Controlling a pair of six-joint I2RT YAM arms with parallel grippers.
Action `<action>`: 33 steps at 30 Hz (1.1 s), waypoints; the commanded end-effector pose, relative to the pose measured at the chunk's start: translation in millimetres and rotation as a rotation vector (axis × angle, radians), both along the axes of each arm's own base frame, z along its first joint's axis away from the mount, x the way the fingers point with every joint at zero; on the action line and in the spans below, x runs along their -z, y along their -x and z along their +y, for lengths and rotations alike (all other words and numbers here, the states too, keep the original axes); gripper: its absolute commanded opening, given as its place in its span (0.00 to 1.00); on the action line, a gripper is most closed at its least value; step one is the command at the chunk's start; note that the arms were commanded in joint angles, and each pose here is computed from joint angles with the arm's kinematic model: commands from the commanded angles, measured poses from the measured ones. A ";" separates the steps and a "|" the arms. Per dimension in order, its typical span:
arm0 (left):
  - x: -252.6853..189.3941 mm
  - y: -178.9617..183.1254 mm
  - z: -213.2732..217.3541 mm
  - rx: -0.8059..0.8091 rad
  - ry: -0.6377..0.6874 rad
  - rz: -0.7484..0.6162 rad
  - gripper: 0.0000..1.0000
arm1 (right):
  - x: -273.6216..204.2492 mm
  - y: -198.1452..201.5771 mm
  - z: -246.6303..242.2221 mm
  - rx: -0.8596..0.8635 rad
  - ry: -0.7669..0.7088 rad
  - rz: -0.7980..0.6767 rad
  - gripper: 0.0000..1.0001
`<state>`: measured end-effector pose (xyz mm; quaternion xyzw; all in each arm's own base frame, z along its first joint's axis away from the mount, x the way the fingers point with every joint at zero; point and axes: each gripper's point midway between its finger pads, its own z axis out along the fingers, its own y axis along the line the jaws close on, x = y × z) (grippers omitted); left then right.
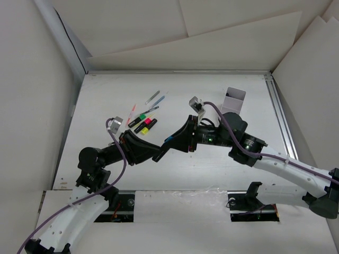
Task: Sort the stationery into containers
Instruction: Place the pen in the storage box.
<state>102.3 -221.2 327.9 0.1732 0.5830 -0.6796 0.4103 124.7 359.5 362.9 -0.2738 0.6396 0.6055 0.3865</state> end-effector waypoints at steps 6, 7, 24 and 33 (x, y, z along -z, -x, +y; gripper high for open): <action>-8.4 3.3 1.6 -0.003 0.026 -0.057 0.42 | -43.1 -19.2 -10.6 0.152 -0.126 -0.056 0.15; -11.8 2.1 2.2 -0.013 0.029 -0.054 0.49 | -45.6 -22.1 -14.5 0.180 -0.118 -0.049 0.15; 12.6 -71.2 16.0 -0.382 -0.158 -0.004 0.60 | 27.0 -228.9 -170.1 1.298 0.349 0.107 0.10; 23.7 -97.2 21.2 -0.489 -0.163 0.023 0.59 | 63.6 -284.5 -281.9 1.731 0.497 0.239 0.08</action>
